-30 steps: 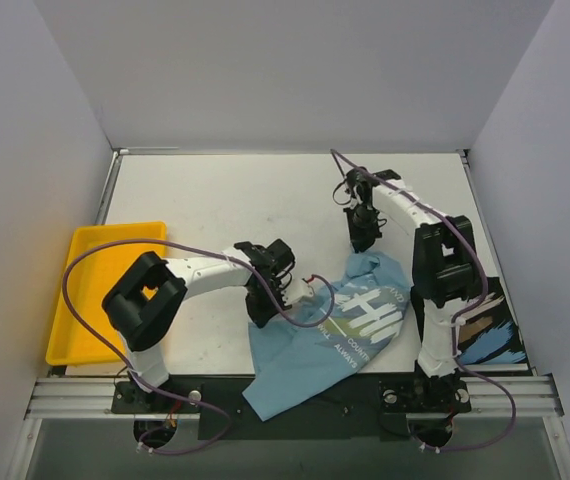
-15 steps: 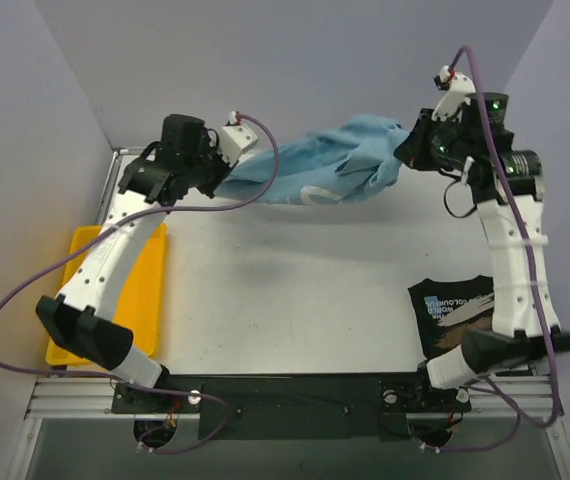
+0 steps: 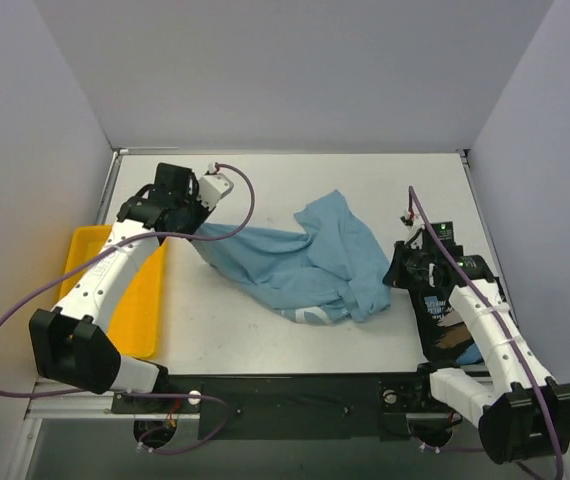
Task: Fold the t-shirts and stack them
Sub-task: Flatten out the tshirt
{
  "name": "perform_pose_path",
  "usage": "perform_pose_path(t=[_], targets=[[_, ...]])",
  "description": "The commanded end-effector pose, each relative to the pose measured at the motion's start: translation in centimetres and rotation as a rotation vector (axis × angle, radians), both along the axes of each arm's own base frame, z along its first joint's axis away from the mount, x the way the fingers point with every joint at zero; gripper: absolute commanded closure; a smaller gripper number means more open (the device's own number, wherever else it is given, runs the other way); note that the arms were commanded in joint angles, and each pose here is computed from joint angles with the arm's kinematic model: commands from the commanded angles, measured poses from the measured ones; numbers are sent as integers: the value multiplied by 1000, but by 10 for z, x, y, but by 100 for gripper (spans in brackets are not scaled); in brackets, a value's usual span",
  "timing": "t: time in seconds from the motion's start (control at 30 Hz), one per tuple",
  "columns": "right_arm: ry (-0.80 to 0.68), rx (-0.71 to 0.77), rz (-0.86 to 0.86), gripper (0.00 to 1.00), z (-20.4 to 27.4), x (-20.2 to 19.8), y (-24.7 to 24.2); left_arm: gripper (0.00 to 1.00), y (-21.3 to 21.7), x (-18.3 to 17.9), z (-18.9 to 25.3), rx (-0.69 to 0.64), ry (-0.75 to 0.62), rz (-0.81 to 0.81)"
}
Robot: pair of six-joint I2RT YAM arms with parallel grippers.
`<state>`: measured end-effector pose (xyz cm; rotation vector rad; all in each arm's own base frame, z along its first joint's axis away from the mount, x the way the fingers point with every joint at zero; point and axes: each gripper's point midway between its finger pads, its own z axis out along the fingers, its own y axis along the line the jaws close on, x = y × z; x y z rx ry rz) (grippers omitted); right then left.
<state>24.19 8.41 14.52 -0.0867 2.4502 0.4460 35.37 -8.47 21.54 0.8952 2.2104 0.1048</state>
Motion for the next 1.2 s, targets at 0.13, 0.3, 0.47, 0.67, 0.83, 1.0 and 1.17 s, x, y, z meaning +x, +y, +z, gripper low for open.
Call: perform_pose_path(t=[0.13, 0.3, 0.47, 0.67, 0.83, 1.0, 1.17], targets=[[489, -86, -241, 100, -61, -52, -22, 100, -6, -2, -1, -71, -7, 16], [674, -86, -156, 100, -62, -123, 3, 100, 0, -9, -5, -60, -11, 34], [778, -74, -129, 48, -56, -154, 8, 100, 2, -9, -11, -53, 1, 36], [339, -269, -107, 19, 8, -25, -11, 100, -5, -8, -17, -63, 34, -3], [307, -507, -9, 27, -2, 67, -27, 100, -6, -4, -19, -59, 47, -2], [479, -512, 71, 28, -65, 106, -27, 100, -5, 0, -23, -46, 68, 8], [567, -457, 103, 27, -108, 115, -16, 100, -1, 4, -27, -37, 92, 26]])
